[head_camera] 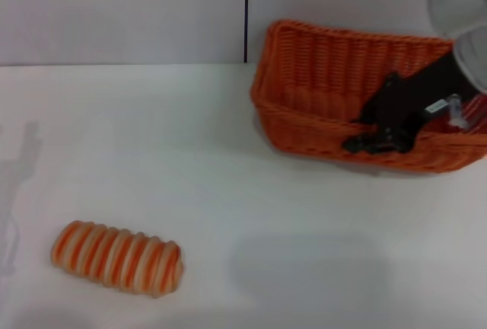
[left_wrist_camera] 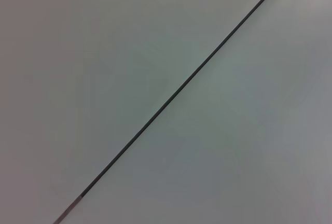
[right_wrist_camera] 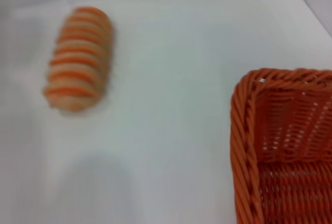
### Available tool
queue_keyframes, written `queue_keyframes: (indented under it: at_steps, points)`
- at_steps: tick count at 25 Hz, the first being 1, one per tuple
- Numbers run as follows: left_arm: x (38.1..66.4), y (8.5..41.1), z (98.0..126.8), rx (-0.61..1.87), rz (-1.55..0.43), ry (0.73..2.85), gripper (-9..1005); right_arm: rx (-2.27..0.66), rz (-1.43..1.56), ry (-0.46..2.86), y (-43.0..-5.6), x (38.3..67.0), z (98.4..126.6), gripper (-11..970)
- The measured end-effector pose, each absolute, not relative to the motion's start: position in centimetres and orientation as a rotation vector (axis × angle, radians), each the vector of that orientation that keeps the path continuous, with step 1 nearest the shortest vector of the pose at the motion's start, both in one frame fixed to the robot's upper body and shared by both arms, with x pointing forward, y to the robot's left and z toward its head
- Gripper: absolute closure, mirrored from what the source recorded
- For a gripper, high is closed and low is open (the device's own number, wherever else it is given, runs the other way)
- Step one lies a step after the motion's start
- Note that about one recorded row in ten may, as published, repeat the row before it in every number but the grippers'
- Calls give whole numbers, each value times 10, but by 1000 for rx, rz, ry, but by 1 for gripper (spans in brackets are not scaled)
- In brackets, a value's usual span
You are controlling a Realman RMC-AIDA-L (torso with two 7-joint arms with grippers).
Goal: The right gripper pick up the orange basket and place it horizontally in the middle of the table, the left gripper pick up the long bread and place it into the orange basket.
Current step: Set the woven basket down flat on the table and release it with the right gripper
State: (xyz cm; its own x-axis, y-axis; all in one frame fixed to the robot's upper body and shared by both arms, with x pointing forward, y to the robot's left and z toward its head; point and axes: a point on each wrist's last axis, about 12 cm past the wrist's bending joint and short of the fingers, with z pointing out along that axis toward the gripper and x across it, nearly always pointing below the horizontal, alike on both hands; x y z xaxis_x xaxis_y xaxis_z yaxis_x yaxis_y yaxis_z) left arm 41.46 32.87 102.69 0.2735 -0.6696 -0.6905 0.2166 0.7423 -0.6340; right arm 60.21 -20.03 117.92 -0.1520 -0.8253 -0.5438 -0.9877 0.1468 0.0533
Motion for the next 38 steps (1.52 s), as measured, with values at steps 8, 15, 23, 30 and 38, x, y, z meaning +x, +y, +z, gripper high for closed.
queue_keyframes:
  at_steps: [8, 15, 23, 30, 38]
  points:
    - [415, 329, 1027, -466, -626, 1152, 188, -1854, 657, 1945, -162, 592, 1176, 764]
    - [416, 330, 1026, -471, -623, 1154, 188, -1915, 704, 1929, -144, 582, 1170, 763]
    - [417, 329, 1025, -475, -623, 1166, 189, -1918, 760, 1946, -129, 574, 1158, 734]
    - [418, 329, 1024, -480, -623, 1179, 189, -1918, 786, 1936, -121, 570, 1150, 709]
    - [419, 328, 1024, -481, -625, 1180, 189, -1934, 806, 1932, -119, 568, 1151, 680]
